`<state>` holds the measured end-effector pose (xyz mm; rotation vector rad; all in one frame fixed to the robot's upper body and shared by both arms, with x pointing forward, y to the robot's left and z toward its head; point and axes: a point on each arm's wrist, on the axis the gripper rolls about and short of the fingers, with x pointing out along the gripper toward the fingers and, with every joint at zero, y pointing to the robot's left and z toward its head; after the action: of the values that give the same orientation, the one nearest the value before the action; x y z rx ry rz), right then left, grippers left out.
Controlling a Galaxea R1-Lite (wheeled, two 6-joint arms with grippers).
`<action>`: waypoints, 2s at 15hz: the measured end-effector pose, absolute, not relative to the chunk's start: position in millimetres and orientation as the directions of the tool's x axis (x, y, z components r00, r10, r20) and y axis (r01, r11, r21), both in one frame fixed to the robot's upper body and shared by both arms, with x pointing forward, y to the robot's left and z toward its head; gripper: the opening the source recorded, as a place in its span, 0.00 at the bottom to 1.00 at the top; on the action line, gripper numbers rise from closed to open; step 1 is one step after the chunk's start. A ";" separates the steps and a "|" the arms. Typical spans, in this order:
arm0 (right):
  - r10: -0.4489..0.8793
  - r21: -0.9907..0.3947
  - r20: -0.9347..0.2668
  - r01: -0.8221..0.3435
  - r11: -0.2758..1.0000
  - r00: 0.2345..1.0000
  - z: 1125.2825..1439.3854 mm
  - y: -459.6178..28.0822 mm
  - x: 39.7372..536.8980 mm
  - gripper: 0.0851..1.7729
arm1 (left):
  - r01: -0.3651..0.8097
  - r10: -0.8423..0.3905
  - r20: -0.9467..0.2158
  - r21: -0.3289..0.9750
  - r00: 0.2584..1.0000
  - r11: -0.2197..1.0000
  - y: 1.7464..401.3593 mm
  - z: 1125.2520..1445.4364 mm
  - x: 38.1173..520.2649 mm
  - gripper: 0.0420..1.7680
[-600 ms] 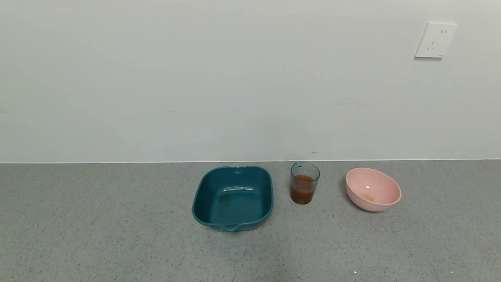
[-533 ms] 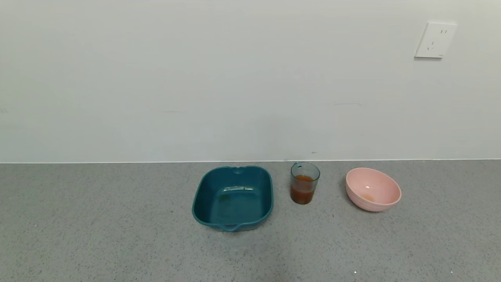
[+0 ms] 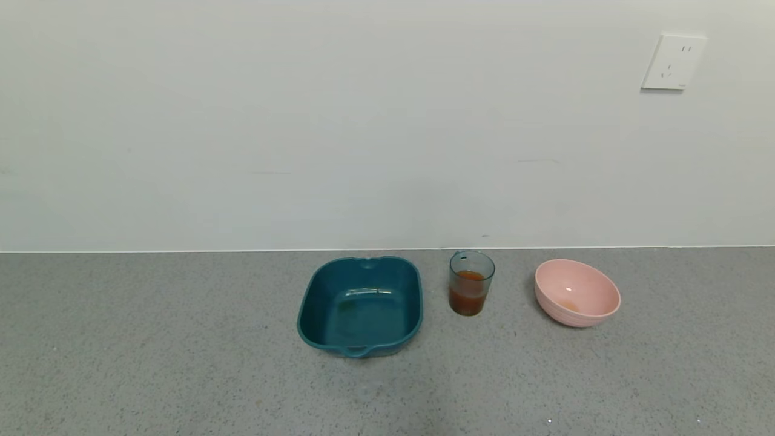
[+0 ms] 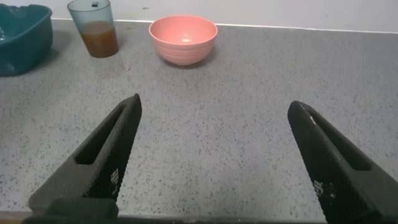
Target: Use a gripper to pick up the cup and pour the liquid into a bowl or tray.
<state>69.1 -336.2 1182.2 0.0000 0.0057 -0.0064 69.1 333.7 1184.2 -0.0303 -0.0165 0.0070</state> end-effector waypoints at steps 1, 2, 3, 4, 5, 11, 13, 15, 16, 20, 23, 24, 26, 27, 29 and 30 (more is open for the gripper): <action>-0.006 0.000 -0.006 0.006 1.000 1.000 1182.1 -336.2 69.1 0.96 | -0.007 0.007 0.016 -0.030 1.000 1.000 333.7 1184.2 69.1 0.97; -0.006 0.000 -0.005 0.006 1.000 1.000 1182.3 -336.2 69.0 0.96 | -0.007 0.007 0.016 -0.030 1.000 1.000 333.7 1184.2 69.1 0.97; -0.006 0.000 -0.004 0.006 1.000 1.000 1182.4 -336.2 69.0 0.96 | -0.007 0.007 0.016 -0.030 1.000 1.000 333.7 1184.2 69.1 0.97; -0.006 0.000 -0.003 0.006 1.000 1.000 1182.6 -336.2 69.0 0.96 | -0.007 0.007 0.016 -0.030 1.000 1.000 333.7 1184.2 69.1 0.97; -0.007 0.000 -0.002 0.007 1.000 1.000 1182.6 -336.2 69.0 0.96 | -0.007 0.007 0.016 -0.030 1.000 1.000 333.7 1184.2 69.1 0.97; -0.020 -0.002 0.002 0.020 1.000 1.000 1206.1 -336.4 61.8 0.96 | -0.007 0.007 0.016 -0.030 1.000 1.000 333.7 1184.2 69.1 0.97; -0.019 -0.017 0.014 0.019 1.000 1.000 1230.8 -336.3 60.0 0.96 | -0.007 0.007 0.016 -0.030 1.000 1.000 333.7 1184.2 69.1 0.97; -0.017 -0.047 0.009 0.018 0.999 1.000 1257.7 -336.4 64.0 0.96 | -0.007 0.007 0.016 -0.030 1.000 1.000 333.7 1184.2 69.1 0.97; -0.017 -0.055 0.001 0.017 0.998 1.000 1272.6 -336.5 68.8 0.96 | -0.007 0.007 0.016 -0.030 1.000 1.000 333.7 1184.2 69.1 0.97; 0.021 -0.069 -0.048 -0.025 0.997 0.999 1318.4 -335.9 101.7 0.96 | -0.007 0.007 0.016 -0.030 1.000 1.000 333.7 1184.2 69.1 0.97; 0.059 -0.073 -0.126 -0.069 0.995 0.990 1335.1 -335.1 134.6 0.96 | -0.007 0.007 0.016 -0.030 1.000 1.000 333.7 1184.2 69.1 0.97; 0.077 -0.070 -0.150 -0.088 0.994 0.986 1337.9 -334.1 146.0 0.96 | -0.006 0.007 0.016 -0.030 1.000 1.000 333.7 1184.2 69.1 0.97; 0.131 -0.059 -0.188 -0.144 0.988 0.973 1339.4 -329.3 169.8 0.96 | -0.007 0.007 0.016 -0.030 1.000 1.000 333.7 1184.2 69.1 0.97; 0.158 -0.054 -0.212 -0.173 0.983 0.964 1337.8 -325.5 180.9 0.96 | -0.007 0.007 0.016 -0.030 1.000 1.000 333.7 1184.2 69.1 0.97; 0.189 -0.049 -0.274 -0.210 0.977 0.943 1331.3 -317.2 197.2 0.96 | -0.006 0.007 0.016 -0.030 1.000 1.000 333.7 1184.2 69.1 0.97; 0.207 -0.037 -0.303 -0.228 0.973 0.930 1327.9 -311.8 203.9 0.96 | -0.007 0.007 0.016 -0.030 1.000 1.000 333.7 1184.2 69.1 0.97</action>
<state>203.9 -311.8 1327.9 -0.0720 0.3029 0.2230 69.1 333.7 1184.2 -0.0299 -0.0165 0.0070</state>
